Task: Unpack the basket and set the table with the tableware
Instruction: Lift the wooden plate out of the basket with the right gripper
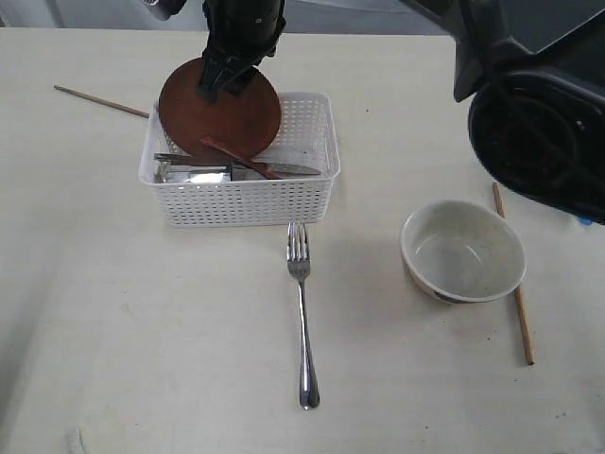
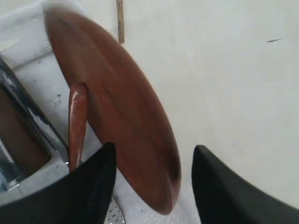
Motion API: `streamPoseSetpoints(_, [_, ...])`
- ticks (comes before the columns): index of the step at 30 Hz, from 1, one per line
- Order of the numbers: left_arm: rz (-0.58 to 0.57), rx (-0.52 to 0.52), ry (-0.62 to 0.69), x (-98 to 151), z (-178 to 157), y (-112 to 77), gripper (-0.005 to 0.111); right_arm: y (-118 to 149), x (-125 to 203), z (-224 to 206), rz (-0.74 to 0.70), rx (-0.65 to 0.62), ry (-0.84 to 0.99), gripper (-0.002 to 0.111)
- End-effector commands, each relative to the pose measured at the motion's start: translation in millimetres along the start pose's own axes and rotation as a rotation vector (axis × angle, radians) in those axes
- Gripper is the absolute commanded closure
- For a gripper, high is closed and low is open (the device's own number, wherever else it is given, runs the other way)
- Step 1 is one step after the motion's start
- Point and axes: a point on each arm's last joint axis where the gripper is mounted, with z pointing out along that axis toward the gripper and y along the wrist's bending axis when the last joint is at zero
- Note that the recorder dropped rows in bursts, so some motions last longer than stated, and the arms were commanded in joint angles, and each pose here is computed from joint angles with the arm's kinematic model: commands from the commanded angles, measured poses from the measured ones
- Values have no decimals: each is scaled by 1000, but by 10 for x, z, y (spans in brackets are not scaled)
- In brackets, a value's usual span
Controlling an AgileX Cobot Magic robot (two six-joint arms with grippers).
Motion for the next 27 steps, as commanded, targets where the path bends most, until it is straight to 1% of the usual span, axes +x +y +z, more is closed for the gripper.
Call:
streamPoseSetpoints(1, [-2, -8, -6, 3, 1, 4, 105, -19, -11, 60, -14, 12, -20, 61])
streamPoseSetpoints(2, [-2, -8, -6, 3, 1, 4, 105, -16, -8, 69, -14, 10, -16, 63])
streamPoseSetpoints(3, [-2, -8, -6, 3, 1, 4, 105, -10, -2, 92, -14, 7, -10, 69])
streamPoseSetpoints(7, [-2, -8, -6, 3, 1, 4, 105, -13, 0, 67, -15, 6, -8, 109])
streamPoseSetpoints(14, [-2, -8, -6, 3, 1, 4, 105, -79, -42, -274, -14, 38, -66, 108])
streamPoseSetpoints(18, [-2, -8, -6, 3, 1, 4, 105, -138, -47, -605, -12, 74, -105, 108])
streamPoseSetpoints(21, [-2, -8, -6, 3, 1, 4, 105, -205, -19, -871, -1, 132, -115, 108])
streamPoseSetpoints(25, [-2, -8, -6, 3, 1, 4, 105, -422, 126, -1203, 85, 271, -85, 108])
streamPoseSetpoints(27, [-2, -8, -6, 3, 1, 4, 105, -597, 277, -1328, 179, 304, -63, 109])
